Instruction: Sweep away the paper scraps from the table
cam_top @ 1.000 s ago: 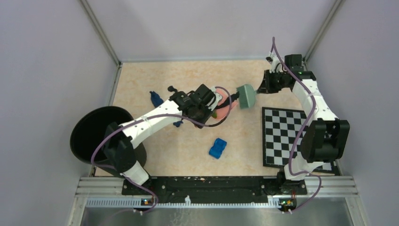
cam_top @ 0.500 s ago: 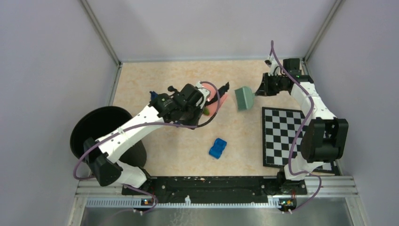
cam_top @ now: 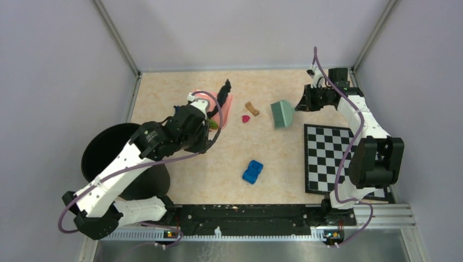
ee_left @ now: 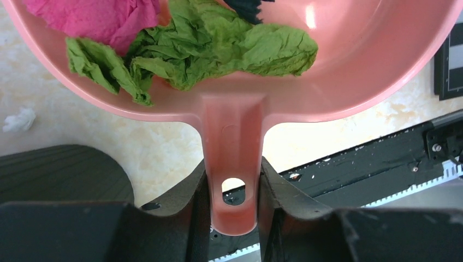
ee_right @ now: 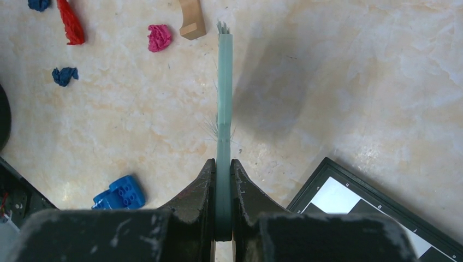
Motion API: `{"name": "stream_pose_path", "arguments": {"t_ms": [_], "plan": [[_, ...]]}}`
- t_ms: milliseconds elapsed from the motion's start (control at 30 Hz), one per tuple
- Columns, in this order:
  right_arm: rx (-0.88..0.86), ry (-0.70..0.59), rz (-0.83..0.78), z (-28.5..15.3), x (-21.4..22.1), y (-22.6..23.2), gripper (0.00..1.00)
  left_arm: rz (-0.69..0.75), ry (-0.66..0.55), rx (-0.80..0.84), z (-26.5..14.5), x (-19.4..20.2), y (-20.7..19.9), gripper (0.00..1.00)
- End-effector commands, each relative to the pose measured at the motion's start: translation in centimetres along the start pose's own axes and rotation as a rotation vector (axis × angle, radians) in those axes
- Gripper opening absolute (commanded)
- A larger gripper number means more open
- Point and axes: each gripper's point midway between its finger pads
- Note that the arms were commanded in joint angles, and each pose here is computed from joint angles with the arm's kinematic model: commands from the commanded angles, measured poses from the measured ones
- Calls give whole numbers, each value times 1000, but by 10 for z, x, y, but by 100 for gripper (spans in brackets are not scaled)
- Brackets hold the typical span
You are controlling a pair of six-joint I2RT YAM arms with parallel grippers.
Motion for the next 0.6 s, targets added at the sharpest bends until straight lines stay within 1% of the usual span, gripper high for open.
{"name": "stream_pose_path", "arguments": {"t_ms": [0, 233, 567], "plan": [[-35, -50, -55, -9, -11, 13, 0, -113, -84, -56, -21, -8, 14, 0], [-35, -42, -52, -8, -10, 12, 0, -246, -174, -60, -45, -9, 25, 0], [-35, -26, -46, -4, -7, 10, 0, -490, -442, -7, -90, -27, 44, 0]]}}
Point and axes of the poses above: each gripper's point midway between its finger pads, its own z axis out along the fingers, its own y axis along the line the jaws close on, x = y × z, and after that the axes turned 6 degrees about z, right-handed
